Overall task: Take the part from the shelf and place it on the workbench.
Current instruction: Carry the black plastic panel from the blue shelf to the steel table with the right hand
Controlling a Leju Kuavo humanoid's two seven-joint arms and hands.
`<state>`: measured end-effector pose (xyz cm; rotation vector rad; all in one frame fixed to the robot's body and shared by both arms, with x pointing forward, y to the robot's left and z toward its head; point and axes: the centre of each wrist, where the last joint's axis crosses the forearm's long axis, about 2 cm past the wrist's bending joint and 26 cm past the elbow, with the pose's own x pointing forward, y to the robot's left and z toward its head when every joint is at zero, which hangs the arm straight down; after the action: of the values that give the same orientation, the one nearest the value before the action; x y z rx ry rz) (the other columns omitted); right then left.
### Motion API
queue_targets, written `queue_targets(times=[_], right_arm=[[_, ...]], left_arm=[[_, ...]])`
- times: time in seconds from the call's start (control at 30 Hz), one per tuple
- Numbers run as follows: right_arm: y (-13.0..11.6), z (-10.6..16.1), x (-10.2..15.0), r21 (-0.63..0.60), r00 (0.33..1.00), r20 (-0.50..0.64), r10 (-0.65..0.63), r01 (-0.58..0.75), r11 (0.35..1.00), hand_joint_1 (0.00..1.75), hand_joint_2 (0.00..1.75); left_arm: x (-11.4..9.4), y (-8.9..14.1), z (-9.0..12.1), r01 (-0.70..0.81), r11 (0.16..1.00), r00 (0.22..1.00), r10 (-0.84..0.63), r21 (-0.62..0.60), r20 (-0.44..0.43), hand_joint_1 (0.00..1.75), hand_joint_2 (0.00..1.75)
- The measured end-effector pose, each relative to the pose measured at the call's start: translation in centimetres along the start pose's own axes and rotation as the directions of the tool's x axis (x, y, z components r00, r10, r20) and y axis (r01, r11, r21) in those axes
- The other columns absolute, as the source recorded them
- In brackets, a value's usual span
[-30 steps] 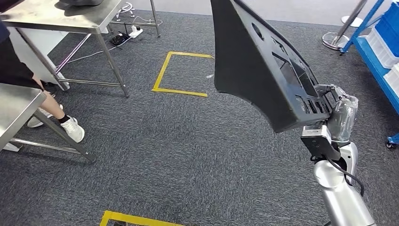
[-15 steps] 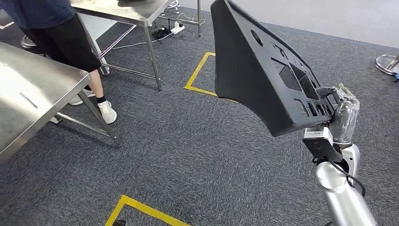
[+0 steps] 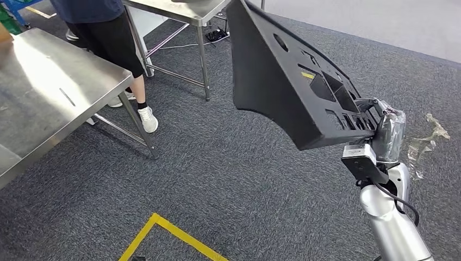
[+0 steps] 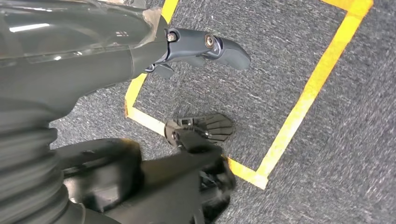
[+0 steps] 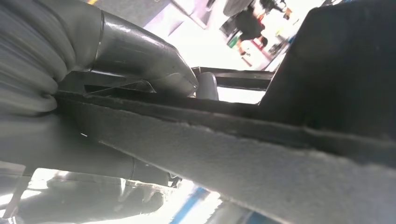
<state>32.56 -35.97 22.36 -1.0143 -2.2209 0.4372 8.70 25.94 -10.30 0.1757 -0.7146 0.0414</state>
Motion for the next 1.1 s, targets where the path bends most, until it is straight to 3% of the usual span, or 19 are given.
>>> queue_targets(times=[1.1], right_arm=[[-0.1,1.2,0.6,0.055,0.999,0.034,0.033,-0.035,0.998,1.75,1.75]], left_arm=[[1.4,-0.2,-0.7,0.037,0.998,0.999,-0.036,-0.051,0.018,0.0,1.75]])
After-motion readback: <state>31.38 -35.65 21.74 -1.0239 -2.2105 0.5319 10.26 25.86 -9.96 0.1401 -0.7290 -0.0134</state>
